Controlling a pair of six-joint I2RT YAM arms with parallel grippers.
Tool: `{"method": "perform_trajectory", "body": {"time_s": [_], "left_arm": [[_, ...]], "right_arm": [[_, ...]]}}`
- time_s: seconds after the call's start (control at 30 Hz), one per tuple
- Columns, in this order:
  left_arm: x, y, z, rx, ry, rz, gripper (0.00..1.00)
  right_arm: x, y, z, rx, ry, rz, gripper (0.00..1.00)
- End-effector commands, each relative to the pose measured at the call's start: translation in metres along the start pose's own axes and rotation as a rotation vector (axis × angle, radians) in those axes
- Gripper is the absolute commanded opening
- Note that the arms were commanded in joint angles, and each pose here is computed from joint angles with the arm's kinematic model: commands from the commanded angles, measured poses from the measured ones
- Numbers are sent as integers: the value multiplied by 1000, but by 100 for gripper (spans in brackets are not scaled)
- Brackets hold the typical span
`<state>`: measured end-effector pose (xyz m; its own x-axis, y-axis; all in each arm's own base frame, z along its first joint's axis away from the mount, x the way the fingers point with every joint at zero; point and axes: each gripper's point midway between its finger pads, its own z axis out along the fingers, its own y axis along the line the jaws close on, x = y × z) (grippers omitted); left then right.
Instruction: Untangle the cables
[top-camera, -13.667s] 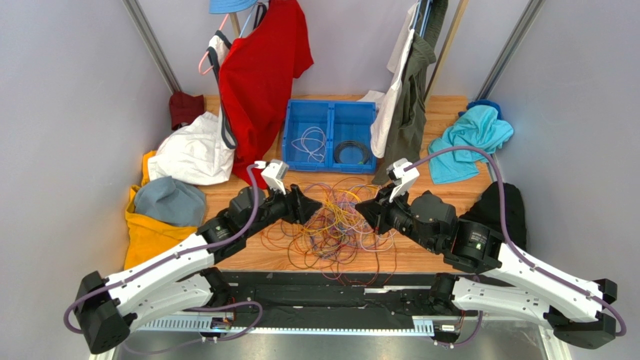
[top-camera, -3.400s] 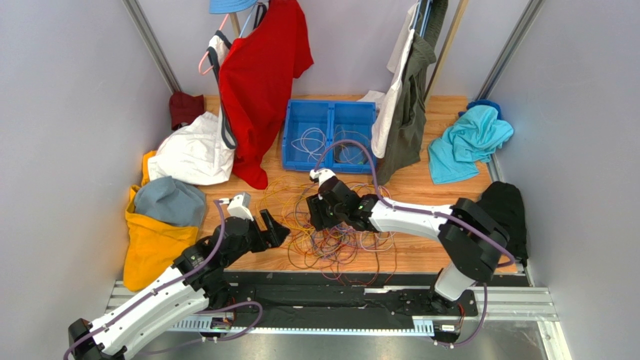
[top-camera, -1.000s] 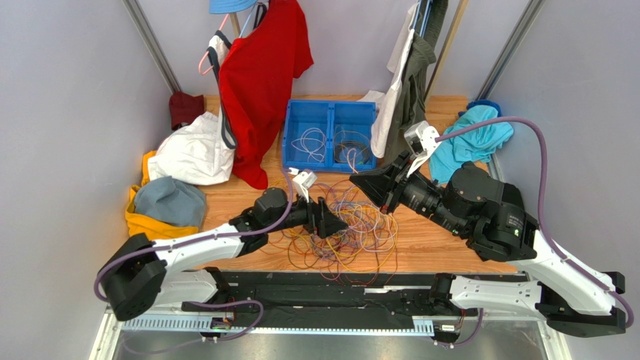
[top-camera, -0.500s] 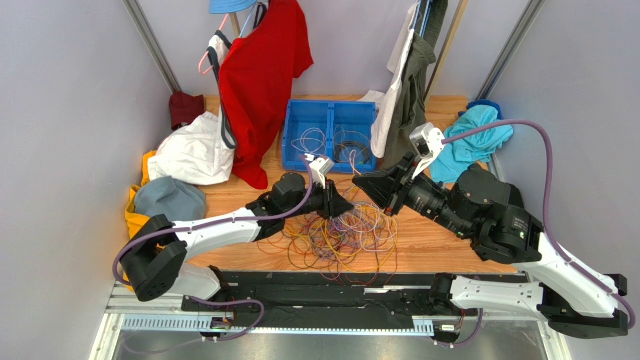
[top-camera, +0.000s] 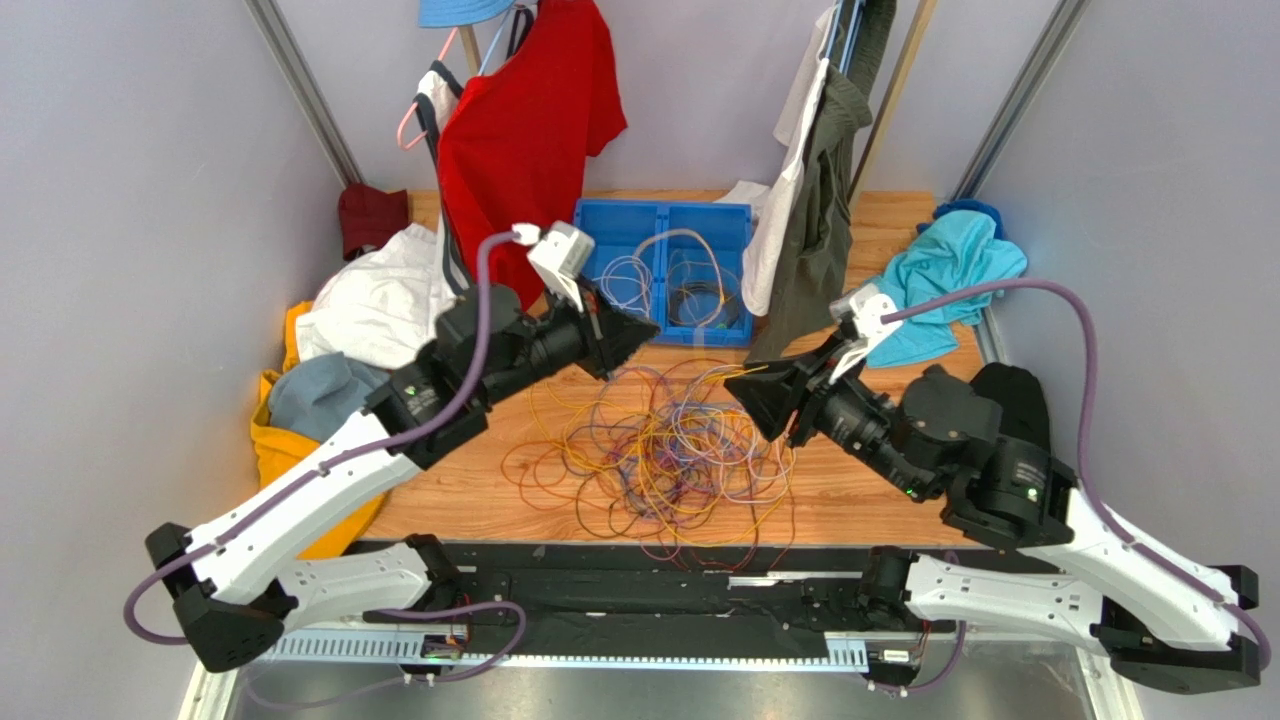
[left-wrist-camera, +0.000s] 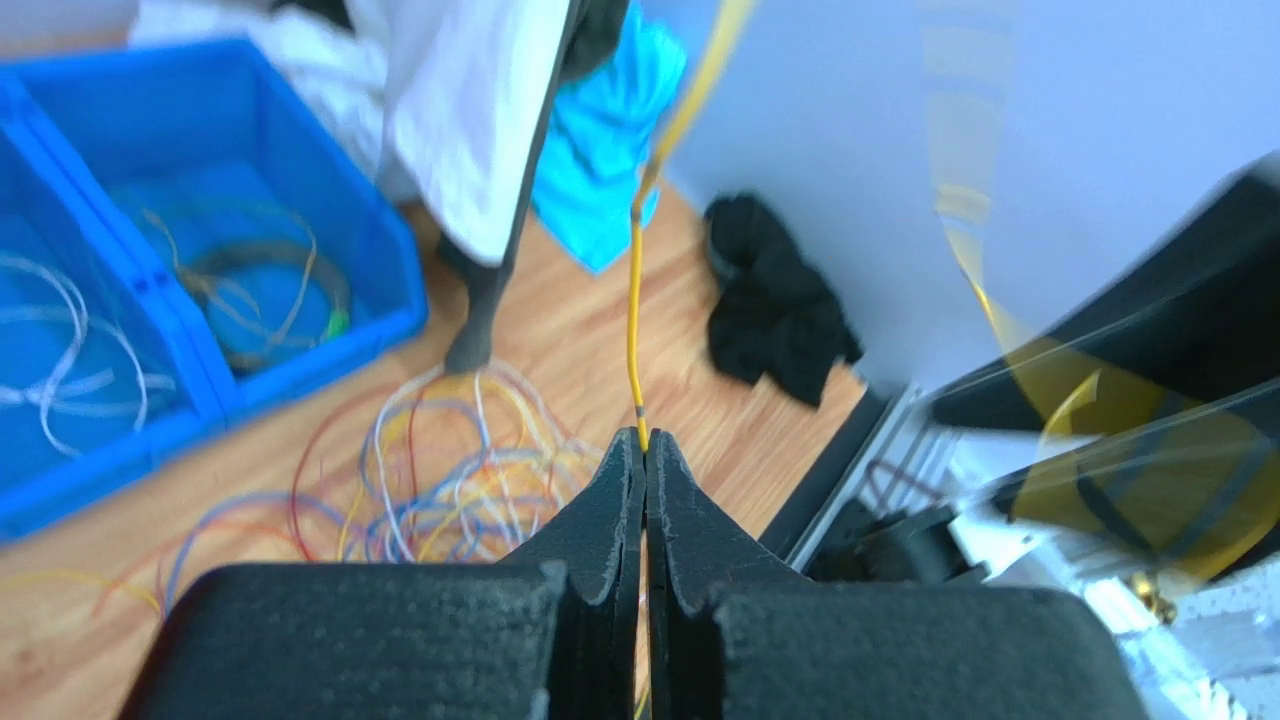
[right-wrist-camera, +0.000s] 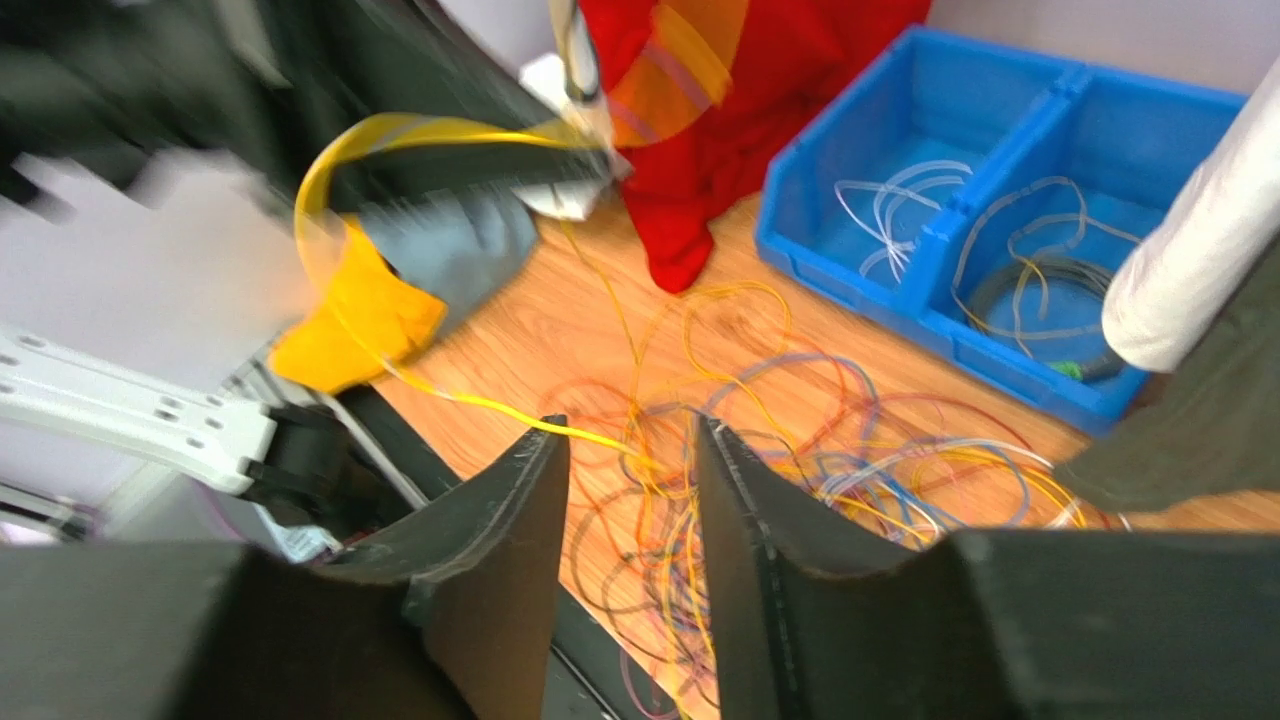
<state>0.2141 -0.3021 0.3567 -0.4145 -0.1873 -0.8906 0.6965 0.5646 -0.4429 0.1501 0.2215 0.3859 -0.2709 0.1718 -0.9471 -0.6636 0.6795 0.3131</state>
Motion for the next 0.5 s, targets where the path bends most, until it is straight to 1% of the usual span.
{"method": "perform_trajectory", "body": {"time_s": [0.0,0.03,0.07,0.1,0.13,0.17,0.2,0.23,0.27,0.3,0.33,0.37,0.4,0.43,0.47], "left_arm": [[-21,-10,-11,-15,56,18,0],[-35,-20,-12,8,35,14,0],[-36,-24,-8,22,45,-1,0],[-49,-29,-9,33,20,0,0],[-53,-31,-8,33,15,1,0],[-54,-28,-6,14,20,-1,0],[-70,-34,-9,21,-8,-2,0],[-78,-35,-9,19,-18,0,0],[-79,-33,-6,1,-3,8,0],[-100,-42,-12,14,-47,20,0],[-108,-43,-13,7,-58,26,0],[-110,-40,-9,-12,-44,40,0],[-134,-51,-16,8,-96,52,0],[-143,-54,-18,6,-110,62,0],[-143,-50,-12,-18,-92,74,0]], "right_arm": [[21,-8,20,60,37,-28,43],[22,-8,24,66,38,-31,49],[28,-8,31,76,62,-42,51],[25,-6,33,74,61,-40,53],[28,-6,34,78,81,-46,58],[30,-5,36,77,93,-46,60],[31,-4,36,74,101,-45,61],[35,-7,34,81,107,-40,63],[34,-8,30,78,97,-31,63],[35,-10,27,81,91,-25,64],[45,-15,26,95,104,-21,63],[45,-17,20,92,91,-13,63],[49,-19,18,92,94,-8,63],[61,-23,17,102,112,-1,63],[64,-25,14,102,111,8,63]]}}
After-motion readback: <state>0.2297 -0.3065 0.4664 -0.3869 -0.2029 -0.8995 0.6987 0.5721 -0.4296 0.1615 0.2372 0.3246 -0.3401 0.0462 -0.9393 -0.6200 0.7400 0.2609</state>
